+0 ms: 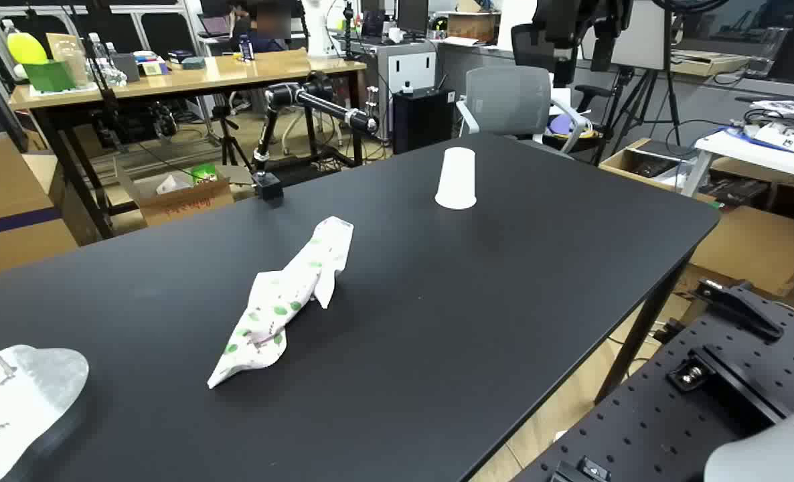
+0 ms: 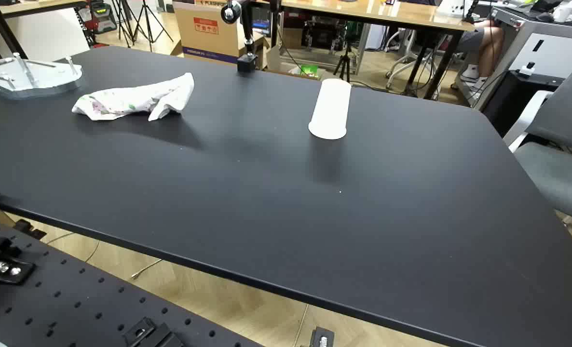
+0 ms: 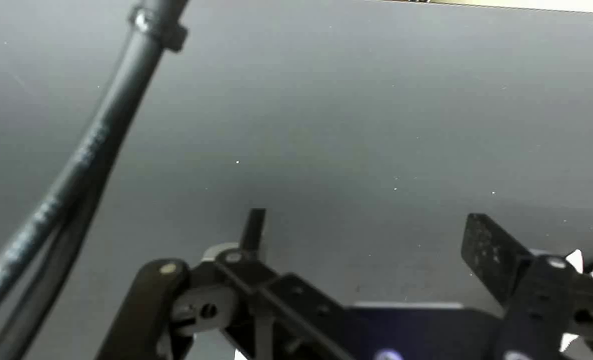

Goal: Hang the white cloth on the black stand

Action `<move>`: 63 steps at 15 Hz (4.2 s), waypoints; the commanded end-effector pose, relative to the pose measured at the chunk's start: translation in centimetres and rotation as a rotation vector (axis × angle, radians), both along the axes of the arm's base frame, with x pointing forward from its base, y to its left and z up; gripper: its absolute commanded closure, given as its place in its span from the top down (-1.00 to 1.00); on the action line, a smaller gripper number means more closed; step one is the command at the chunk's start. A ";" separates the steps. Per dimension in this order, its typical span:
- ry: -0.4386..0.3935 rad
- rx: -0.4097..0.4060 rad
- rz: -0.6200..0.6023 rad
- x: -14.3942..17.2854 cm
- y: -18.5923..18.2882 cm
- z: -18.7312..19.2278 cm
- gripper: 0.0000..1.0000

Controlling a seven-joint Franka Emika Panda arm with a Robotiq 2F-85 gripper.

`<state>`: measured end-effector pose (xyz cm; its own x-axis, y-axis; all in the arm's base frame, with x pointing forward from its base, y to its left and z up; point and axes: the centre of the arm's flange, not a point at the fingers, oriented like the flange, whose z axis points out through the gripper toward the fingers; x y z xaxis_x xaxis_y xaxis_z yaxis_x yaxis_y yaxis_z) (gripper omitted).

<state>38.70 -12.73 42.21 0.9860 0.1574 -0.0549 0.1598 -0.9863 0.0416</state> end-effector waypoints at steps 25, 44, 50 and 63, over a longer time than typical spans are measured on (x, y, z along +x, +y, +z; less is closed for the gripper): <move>0.021 0.010 -0.002 4.4 24.1 -13.4 1.00; -0.166 0.038 0.047 9.2 31.6 -25.0 1.00; -0.192 0.030 0.067 10.5 32.8 -25.0 -0.11; -0.032 0.027 -0.025 12.9 28.8 -16.9 -0.99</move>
<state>50.83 17.41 20.80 0.9860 0.1596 0.0491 0.1579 -0.9867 0.0373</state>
